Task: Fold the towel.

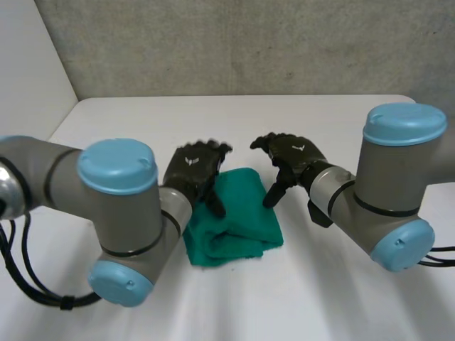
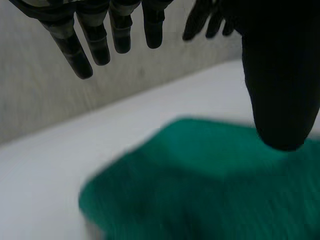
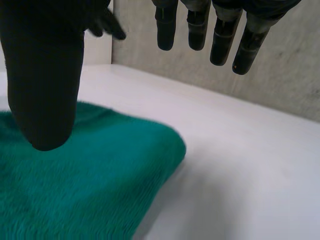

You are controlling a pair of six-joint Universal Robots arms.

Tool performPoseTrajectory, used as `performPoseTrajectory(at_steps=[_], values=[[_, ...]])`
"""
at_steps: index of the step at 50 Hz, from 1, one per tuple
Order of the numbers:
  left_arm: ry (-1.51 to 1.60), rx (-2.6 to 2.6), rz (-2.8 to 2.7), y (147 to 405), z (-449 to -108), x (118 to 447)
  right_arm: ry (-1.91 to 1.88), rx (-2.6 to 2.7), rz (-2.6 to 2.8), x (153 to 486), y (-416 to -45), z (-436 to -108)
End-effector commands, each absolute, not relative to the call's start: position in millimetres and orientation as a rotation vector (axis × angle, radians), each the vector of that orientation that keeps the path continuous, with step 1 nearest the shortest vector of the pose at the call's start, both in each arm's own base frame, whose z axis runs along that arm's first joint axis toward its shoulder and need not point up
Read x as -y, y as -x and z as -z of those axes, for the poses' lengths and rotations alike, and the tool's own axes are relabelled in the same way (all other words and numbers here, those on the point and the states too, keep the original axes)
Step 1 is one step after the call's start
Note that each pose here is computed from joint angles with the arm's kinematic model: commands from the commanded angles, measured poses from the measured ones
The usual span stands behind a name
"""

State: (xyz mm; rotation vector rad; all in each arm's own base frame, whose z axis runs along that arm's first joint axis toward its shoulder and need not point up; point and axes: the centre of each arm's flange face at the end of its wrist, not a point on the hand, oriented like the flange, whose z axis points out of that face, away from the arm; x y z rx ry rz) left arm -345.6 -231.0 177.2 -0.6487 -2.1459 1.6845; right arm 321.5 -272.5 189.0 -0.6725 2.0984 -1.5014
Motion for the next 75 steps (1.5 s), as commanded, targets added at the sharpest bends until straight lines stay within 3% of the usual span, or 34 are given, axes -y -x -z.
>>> performPoseTrajectory(at_steps=[1, 10, 16, 18, 24, 27, 28, 32, 36, 47, 75], values=[[0.630, 2.424, -1.629, 321, -141, 227, 0.768, -2.218, 1.363, 277, -330, -148], [0.649, 2.536, -1.570, 299, -122, 225, 0.923, -2.228, 1.355, 268, -339, -134], [0.698, 2.525, -1.593, 299, -127, 225, 0.945, -2.241, 1.394, 271, -336, -138], [0.684, 2.477, -1.643, 301, -143, 226, 0.937, -2.229, 1.420, 272, -335, -146], [0.596, 2.308, -1.820, 307, -200, 235, 0.816, -2.058, 1.737, 272, -325, -239], [0.518, 2.193, -1.939, 305, -242, 242, 0.752, -2.032, 1.844, 274, -317, -261], [0.494, 2.168, -1.969, 302, -253, 246, 0.618, -2.018, 2.018, 282, -297, -292], [0.391, 2.083, -2.089, 280, -300, 262, 0.408, -1.967, 2.264, 285, -263, -340], [0.369, 2.011, -2.094, 256, -342, 265, 0.353, -1.955, 2.346, 287, -244, -359], [0.252, 1.950, -2.085, 233, -373, 257, 0.440, -2.031, 2.269, 289, -233, -354], [0.262, 1.960, -2.078, 231, -360, 250, 0.678, -1.925, 2.096, 277, -251, -338]])
